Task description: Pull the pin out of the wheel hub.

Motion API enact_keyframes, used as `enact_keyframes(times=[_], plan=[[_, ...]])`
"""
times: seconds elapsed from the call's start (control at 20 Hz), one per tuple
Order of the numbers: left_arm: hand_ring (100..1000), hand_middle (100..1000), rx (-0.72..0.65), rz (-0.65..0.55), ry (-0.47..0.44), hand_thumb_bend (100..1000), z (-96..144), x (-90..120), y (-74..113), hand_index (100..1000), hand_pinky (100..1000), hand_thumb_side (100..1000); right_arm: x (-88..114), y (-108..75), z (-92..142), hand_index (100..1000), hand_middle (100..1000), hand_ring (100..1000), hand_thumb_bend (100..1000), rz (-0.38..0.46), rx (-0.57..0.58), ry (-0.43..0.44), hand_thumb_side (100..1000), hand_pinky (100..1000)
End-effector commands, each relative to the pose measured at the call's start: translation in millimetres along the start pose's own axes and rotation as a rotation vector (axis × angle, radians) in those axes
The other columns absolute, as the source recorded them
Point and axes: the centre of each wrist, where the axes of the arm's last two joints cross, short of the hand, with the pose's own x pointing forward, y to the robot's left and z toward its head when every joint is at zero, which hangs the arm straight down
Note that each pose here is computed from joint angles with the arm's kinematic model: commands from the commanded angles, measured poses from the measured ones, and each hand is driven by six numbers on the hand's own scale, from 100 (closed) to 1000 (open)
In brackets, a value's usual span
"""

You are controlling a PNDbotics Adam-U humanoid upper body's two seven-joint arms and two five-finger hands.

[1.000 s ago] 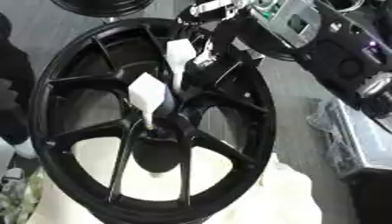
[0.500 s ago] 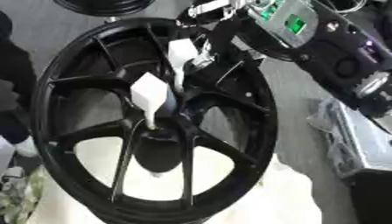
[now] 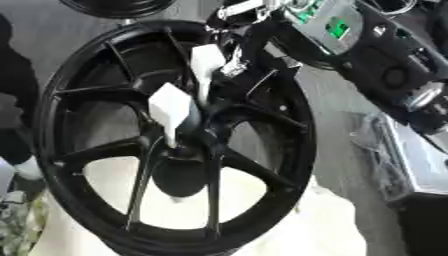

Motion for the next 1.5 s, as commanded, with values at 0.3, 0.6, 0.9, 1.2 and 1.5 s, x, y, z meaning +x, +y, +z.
enact_keyframes(times=[0.3,0.6,0.9,1.2,1.5], plan=[[830,795,-0.009,-0.036,0.004,147,1.7,5.3,4.1,765,868,913,1.1,-10.9,5.4,688,516,658,441,0.004,-0.018,0.005,289,865],[830,795,-0.011,-0.039,0.008,147,2.3,4.9,4.1,765,868,916,0.7,-12.5,3.2,625,456,593,444,-0.018,-0.040,-0.001,279,842],[830,796,-0.016,-0.042,0.011,146,2.4,4.8,4.0,766,868,915,1.6,-13.6,1.4,527,363,514,367,-0.025,-0.076,-0.015,257,798],[829,794,-0.016,-0.043,0.012,145,3.1,5.2,4.4,766,868,914,6.8,-17.8,-3.6,475,313,470,296,-0.002,-0.077,-0.027,230,733],[829,793,-0.019,-0.044,0.021,145,4.4,4.0,4.5,766,868,914,10.0,-22.5,-6.2,425,265,435,276,0.019,-0.084,-0.041,221,693]])
